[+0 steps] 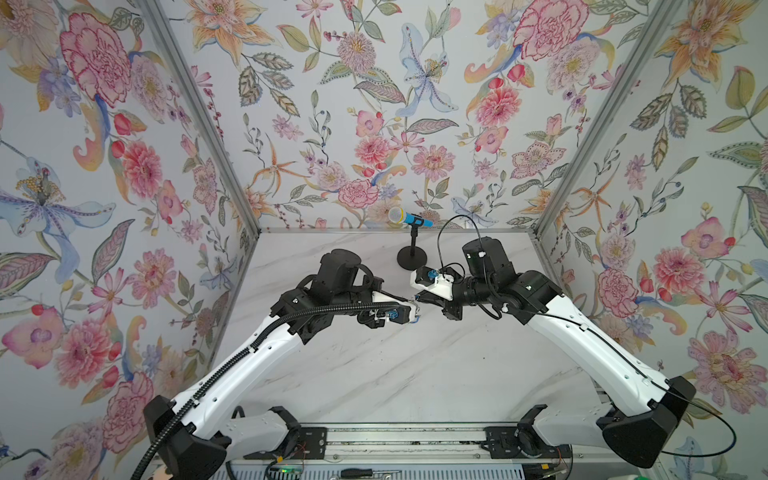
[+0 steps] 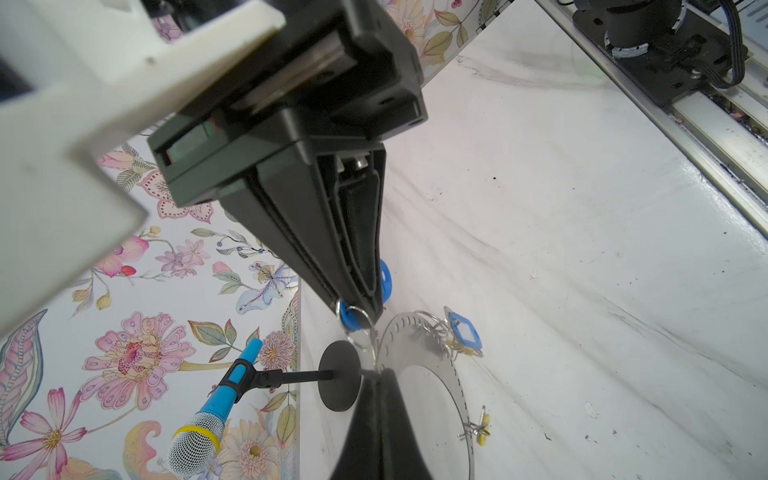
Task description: Remove the keys from the keyring
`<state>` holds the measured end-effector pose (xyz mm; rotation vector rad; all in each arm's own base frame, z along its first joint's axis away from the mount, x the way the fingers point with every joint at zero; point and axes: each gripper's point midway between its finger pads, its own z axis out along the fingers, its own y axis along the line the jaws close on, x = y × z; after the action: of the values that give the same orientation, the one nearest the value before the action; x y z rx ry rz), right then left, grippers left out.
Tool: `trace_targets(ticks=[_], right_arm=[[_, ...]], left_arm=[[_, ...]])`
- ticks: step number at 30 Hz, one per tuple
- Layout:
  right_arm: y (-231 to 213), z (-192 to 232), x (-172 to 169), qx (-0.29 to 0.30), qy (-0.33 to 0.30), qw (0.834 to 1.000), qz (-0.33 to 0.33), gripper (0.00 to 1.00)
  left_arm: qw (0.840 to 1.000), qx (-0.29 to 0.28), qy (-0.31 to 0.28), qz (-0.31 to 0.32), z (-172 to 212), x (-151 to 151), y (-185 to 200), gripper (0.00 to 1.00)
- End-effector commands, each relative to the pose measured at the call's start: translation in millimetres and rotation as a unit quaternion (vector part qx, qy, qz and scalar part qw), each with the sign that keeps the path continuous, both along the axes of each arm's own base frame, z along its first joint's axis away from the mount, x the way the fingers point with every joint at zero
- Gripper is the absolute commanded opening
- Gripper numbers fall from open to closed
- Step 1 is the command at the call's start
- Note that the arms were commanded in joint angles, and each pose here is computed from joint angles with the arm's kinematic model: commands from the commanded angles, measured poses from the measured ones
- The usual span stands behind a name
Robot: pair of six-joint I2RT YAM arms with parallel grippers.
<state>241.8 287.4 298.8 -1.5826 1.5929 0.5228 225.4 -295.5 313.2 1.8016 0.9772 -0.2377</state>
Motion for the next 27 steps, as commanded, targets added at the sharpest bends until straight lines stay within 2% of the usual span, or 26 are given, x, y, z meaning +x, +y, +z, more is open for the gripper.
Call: trace_targets(ticks=[1,7,16,19,24,27], right_arm=[[-10,8,23,0.006,-0.013,0.999,-0.037,0.00],[-8,-2,17,0.007,0.004,1.000,-0.027,0.00],[5,6,-7,0.047,0.022,0.998,0.020,0.00],[1,6,-9,0.059,0.023,0.998,0.015,0.00],[-2,7,-16,0.082,0.031,0.996,0.015,0.00],[-2,7,-19,0.089,0.035,0.995,0.017,0.00]], left_arm=[[0.998,-0.048,0.014,-0.042,25,-25,-4,0.00],[0.990,-0.134,0.029,-0.035,41,-20,-4,0.00],[0.969,-0.238,0.067,-0.009,41,-6,-6,0.00],[0.955,-0.285,0.078,0.013,40,1,2,0.00],[0.923,-0.365,0.099,0.066,26,11,20,0.00],[0.908,-0.390,0.133,0.081,12,10,26,0.00]])
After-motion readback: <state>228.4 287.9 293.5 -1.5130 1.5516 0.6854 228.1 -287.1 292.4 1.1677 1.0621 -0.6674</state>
